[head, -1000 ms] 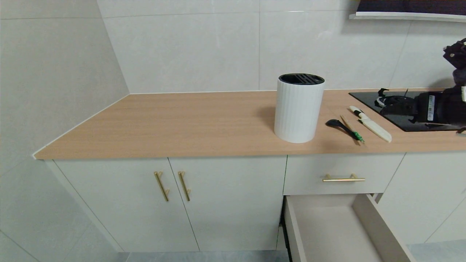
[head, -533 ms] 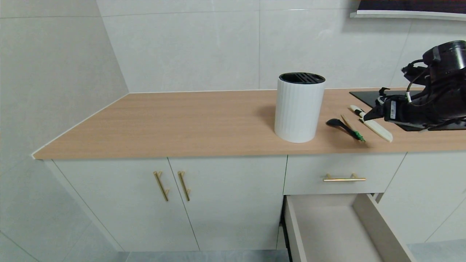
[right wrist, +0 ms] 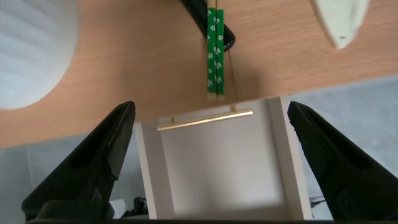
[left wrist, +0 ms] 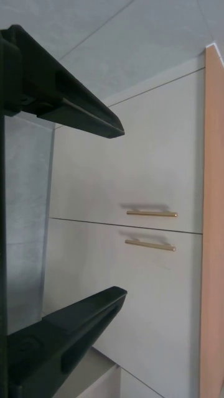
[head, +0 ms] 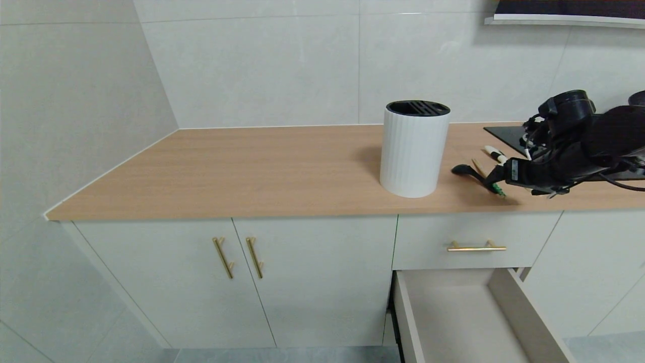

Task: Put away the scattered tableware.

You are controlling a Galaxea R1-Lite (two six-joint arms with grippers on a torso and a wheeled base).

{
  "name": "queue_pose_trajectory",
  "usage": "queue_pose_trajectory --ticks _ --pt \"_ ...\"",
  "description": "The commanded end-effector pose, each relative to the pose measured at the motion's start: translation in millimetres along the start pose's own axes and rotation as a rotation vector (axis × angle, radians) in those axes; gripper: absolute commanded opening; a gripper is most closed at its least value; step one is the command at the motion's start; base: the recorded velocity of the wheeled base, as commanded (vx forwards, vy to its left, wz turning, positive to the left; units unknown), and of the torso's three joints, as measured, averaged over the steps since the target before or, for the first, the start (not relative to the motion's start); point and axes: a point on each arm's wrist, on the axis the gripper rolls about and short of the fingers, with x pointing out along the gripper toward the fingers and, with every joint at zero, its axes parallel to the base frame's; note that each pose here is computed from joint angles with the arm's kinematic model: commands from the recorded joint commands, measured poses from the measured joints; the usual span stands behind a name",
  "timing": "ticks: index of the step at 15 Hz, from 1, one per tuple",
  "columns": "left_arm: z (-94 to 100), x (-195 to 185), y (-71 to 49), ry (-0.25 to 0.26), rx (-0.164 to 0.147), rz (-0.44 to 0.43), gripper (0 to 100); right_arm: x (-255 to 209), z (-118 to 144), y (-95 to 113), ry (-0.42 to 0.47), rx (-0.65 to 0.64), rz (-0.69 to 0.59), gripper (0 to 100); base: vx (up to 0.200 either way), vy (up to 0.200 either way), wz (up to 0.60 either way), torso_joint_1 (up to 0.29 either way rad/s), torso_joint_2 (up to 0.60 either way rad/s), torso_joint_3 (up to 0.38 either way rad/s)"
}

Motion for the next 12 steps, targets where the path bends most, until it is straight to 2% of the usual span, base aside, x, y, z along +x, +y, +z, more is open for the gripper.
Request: queue_pose_trajectory --ticks 1,12 --pt "0.0 0.0 0.0 0.0 0.0 0.001 100 20.1 -2.2 1.1 0.027 0.017 -0.01 100 0.0 0.0 0.0 0.0 0.0 0.0" --pt "0.0 0.0 0.0 0.0 0.0 0.001 100 35.6 0.2 0.8 -0.008 0.058 -0.004 100 0.0 0.0 0.0 0.0 0.0 0.0"
